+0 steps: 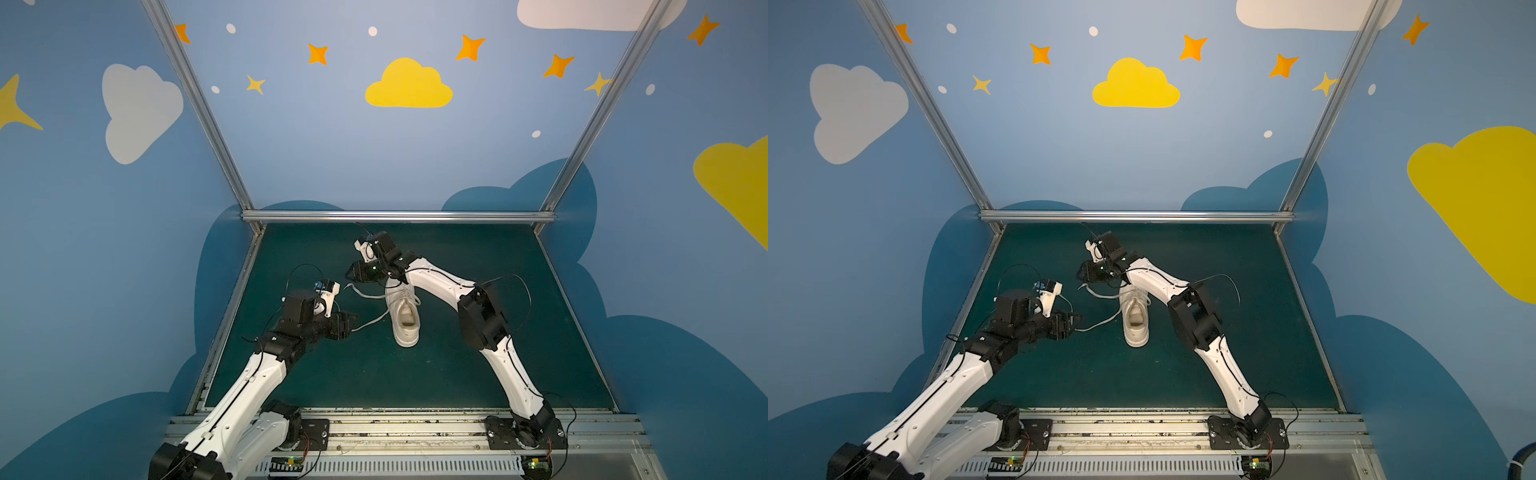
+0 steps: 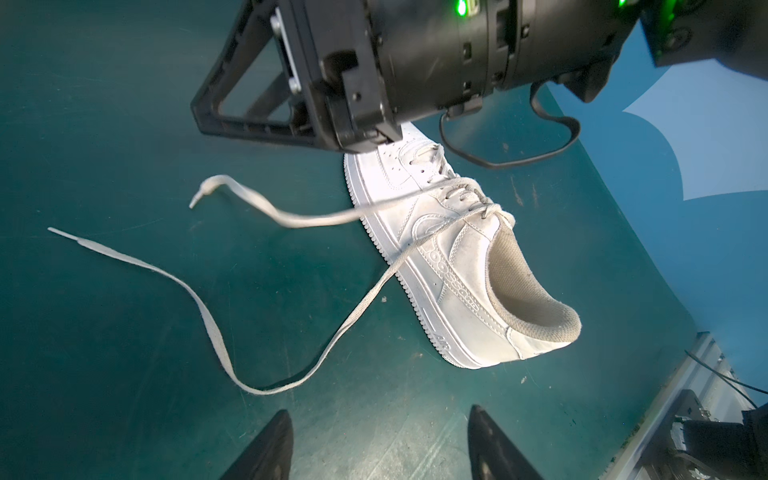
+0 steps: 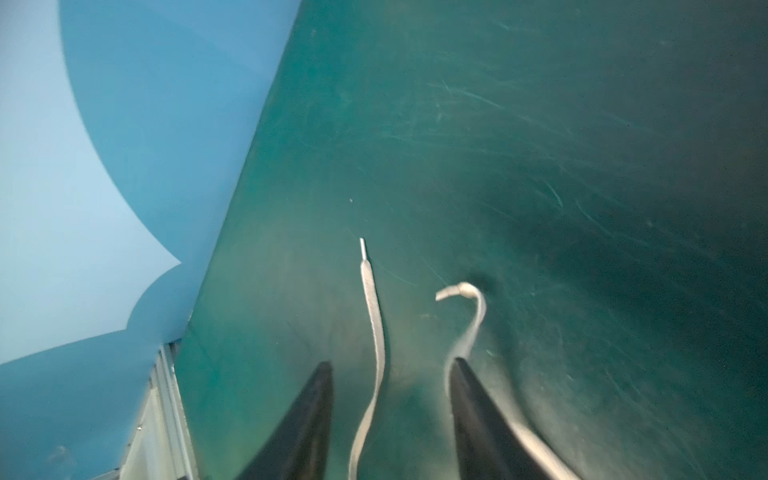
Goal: Tie the shoes
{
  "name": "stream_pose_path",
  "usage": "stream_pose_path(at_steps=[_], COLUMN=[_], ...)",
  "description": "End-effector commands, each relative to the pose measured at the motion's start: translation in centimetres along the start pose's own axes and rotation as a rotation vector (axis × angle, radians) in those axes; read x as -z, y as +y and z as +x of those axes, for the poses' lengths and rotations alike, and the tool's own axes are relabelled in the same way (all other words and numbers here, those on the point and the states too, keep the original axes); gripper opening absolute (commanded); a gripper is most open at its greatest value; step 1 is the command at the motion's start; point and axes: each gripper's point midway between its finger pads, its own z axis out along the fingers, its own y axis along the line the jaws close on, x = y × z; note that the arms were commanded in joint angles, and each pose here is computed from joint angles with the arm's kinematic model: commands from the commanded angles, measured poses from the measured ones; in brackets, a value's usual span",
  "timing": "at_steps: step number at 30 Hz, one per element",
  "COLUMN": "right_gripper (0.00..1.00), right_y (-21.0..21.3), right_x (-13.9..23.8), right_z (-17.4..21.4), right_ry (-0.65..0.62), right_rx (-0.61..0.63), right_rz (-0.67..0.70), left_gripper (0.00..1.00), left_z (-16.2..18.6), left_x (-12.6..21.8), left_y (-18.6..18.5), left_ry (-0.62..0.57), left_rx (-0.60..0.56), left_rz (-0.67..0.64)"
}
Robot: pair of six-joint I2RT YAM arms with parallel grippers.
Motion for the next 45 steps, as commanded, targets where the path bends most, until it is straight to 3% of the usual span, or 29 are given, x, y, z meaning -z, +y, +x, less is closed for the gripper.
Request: stream_pose_path(at_steps=[1,6,15,23,33,45], right_gripper=[0.54,0.62,0.61,0.58,0.58,0.58], right_y=[1.1,1.8,2.3,-0.4,-5.7,-11.7], right_x=[1.7,3.4,9.1,16.0,25.3,35.6], right_z=[-0.3,-0.9,-2.2,-2.0,0.1,3.4], right_ry=[-0.005,-0.021,-0.114,-0.173,-0.271,-0.486], right_rx=[0.057,0.094,0.088,0.066,-0.005,-0.052], right_rz=[0.027,0.036,-0.009,0.020,0.122,0.338], left_gripper=[0.67,0.68,0.68,0.67,0.55,0.40], left_z=[0.1,0.1,1.7,2.2,3.0,4.3], left_x=[0.0,-0.1,-2.2,-6.1,-11.1,-15.0], left_y=[0.1,0.0,0.9,0.3,0.5,1.4], left_ry=[0.006,0.012,0.135,0.228,0.344,0.452], left_rx=[0.008,0.008,0.020,-0.049,-0.153,-0.240], left_rz=[-0.004,-0.002,-0.053,-0.063,-0.136,-0.211])
